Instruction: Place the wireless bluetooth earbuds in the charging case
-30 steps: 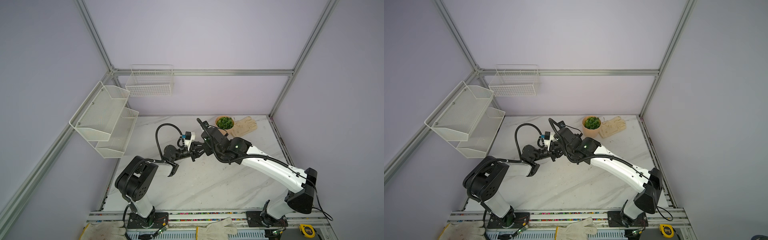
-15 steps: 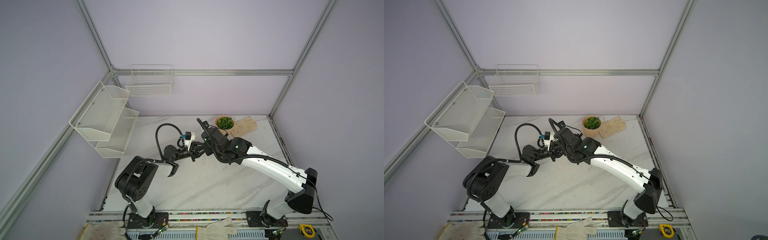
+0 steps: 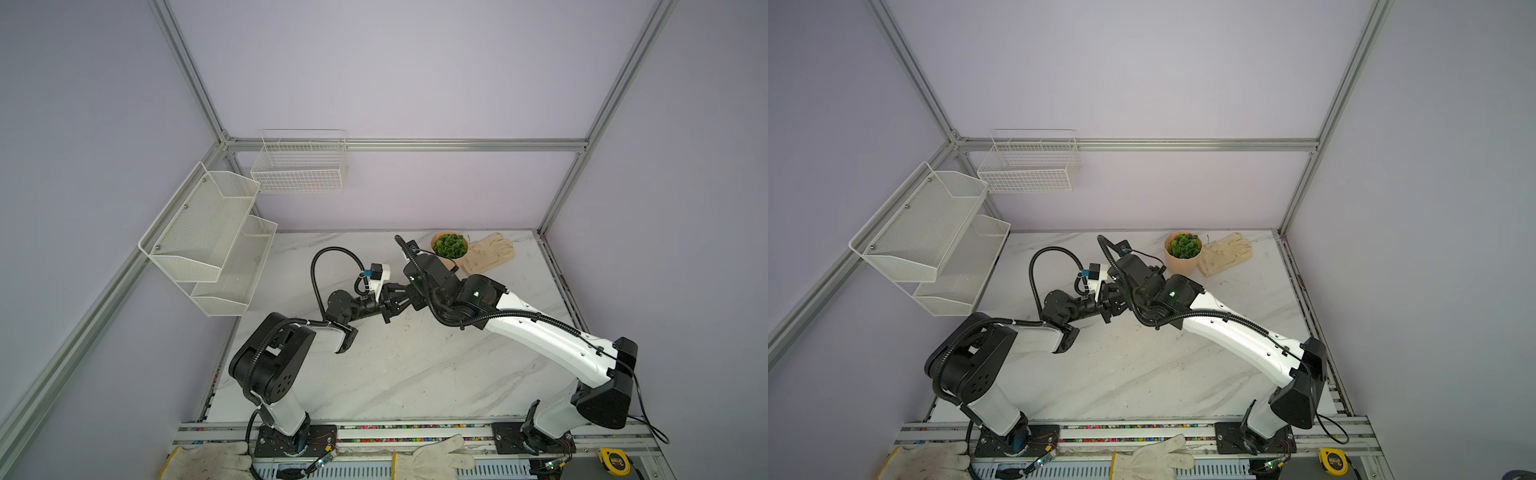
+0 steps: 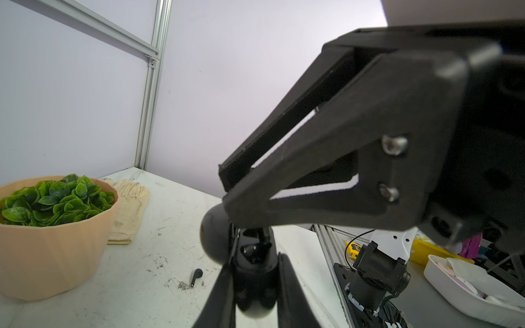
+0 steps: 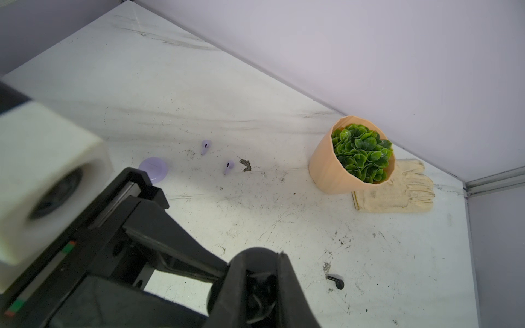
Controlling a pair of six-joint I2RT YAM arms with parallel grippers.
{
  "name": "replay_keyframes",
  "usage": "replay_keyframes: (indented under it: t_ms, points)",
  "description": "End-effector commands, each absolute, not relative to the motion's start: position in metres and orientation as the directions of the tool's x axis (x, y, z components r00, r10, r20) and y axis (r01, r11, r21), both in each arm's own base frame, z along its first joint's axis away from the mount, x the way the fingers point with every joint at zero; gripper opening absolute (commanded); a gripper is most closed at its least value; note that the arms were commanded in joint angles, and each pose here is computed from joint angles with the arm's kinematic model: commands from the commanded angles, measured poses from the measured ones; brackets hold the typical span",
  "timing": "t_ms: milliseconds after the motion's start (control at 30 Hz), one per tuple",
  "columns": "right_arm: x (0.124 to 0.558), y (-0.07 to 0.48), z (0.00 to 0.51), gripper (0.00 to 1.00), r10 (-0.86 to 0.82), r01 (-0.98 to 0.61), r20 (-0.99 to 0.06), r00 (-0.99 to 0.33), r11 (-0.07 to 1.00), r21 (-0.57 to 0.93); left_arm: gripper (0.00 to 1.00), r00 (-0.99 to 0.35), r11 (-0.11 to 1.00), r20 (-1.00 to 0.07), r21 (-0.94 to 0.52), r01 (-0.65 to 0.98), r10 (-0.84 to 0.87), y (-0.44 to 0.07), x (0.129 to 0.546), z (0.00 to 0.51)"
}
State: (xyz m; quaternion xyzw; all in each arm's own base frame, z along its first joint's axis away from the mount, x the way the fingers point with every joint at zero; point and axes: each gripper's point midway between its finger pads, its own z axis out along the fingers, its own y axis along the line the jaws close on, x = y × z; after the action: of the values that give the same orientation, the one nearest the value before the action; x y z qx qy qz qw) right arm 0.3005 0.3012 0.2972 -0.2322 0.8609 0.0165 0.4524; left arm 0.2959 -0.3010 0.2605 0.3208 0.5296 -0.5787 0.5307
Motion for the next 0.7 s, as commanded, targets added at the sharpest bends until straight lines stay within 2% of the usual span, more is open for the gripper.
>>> replay_keyframes:
  t_ms: [0,667]
  points:
    - [0.294,0.295,0.302,0.17,-0.363,-0.408,-0.792,-0.491,0.899,-0.159,0.0,-0.069,0.111,-0.938,-0.114,0.987,-0.341,-0.298,0.286,0.302]
    - [0.286,0.309,0.292,0.17,-0.336,-0.423,-0.8,-0.497,0.899,-0.115,0.0,-0.067,0.113,-0.936,-0.113,0.987,-0.344,-0.297,0.284,0.303]
